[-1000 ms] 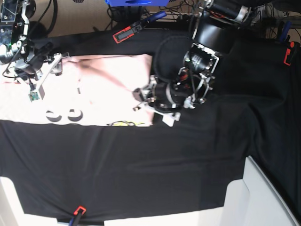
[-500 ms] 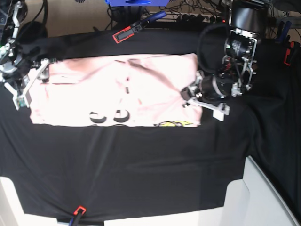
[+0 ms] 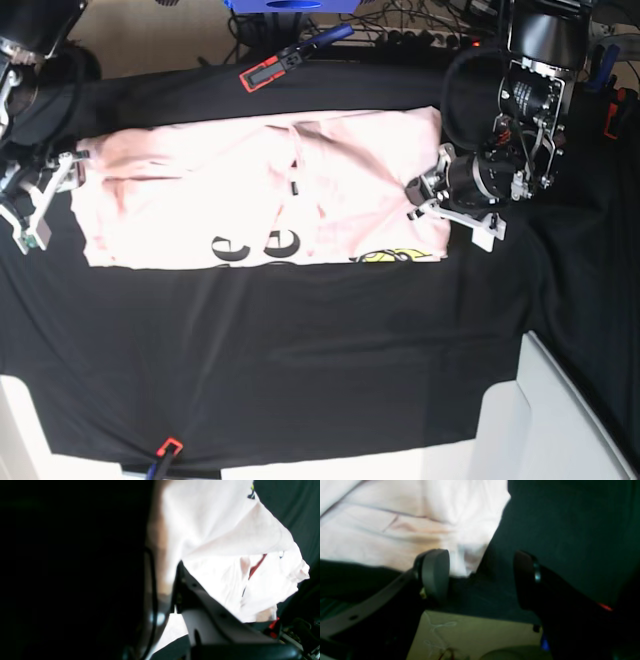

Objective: Fold the T-shirt properly

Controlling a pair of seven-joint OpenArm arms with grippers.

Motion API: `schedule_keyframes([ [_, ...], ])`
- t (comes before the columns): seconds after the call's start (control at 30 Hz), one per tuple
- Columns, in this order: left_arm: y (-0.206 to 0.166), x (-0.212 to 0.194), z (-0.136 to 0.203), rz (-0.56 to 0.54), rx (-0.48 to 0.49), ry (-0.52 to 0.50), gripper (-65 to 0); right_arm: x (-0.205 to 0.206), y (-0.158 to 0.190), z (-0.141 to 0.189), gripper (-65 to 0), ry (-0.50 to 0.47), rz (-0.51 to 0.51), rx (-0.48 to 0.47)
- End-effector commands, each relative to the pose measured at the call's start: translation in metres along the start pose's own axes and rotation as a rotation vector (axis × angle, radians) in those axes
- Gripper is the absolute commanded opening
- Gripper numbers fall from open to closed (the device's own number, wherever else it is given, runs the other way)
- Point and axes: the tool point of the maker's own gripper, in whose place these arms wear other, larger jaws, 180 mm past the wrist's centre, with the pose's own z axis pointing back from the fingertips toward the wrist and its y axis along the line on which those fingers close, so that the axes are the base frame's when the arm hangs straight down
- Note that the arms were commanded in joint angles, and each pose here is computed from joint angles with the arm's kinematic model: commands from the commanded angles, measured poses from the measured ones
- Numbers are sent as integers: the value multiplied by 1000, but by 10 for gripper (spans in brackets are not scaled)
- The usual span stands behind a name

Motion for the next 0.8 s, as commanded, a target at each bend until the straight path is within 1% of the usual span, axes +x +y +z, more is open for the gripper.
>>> schedule_keyframes([
  [0.0,-7,15,6,-17,-20,-37,-650,14,-7,3,-261,-34,-1,-6],
  [0.07,-5,18,7,-28,-13,-40,-650,15,-5,-5,-251,-26,-19,19],
  [0.1,-5,18,7,-29,-13,-39,-621,16,-4,-8,-238,-23,-26,29],
  [0.2,-14,21,11,-46,-34,-55,-462,23,-3,-15,-221,-22,-42,52],
  [0.23,-19,22,14,-54,-44,-63,-422,26,-3,-16,-221,-26,-45,56],
  [0.27,-21,25,16,-59,-50,-71,-396,30,-4,-16,-219,-32,-47,58],
  [0.3,-23,27,18,-65,-53,-78,-386,34,-4,-16,-219,-37,-49,60],
  [0.47,-17,36,25,-86,-37,-97,-385,48,-2,-24,-218,-42,-71,97],
  [0.57,-11,42,29,-97,-20,-105,-380,51,-8,-28,-218,-33,-87,111],
  [0.63,-7,43,30,-100,-11,-106,-378,54,-3,-30,-219,-53,-113,161],
  [0.77,1,51,36,-118,12,-117,-378,54,-5,-31,-221,-84,-170,244],
])
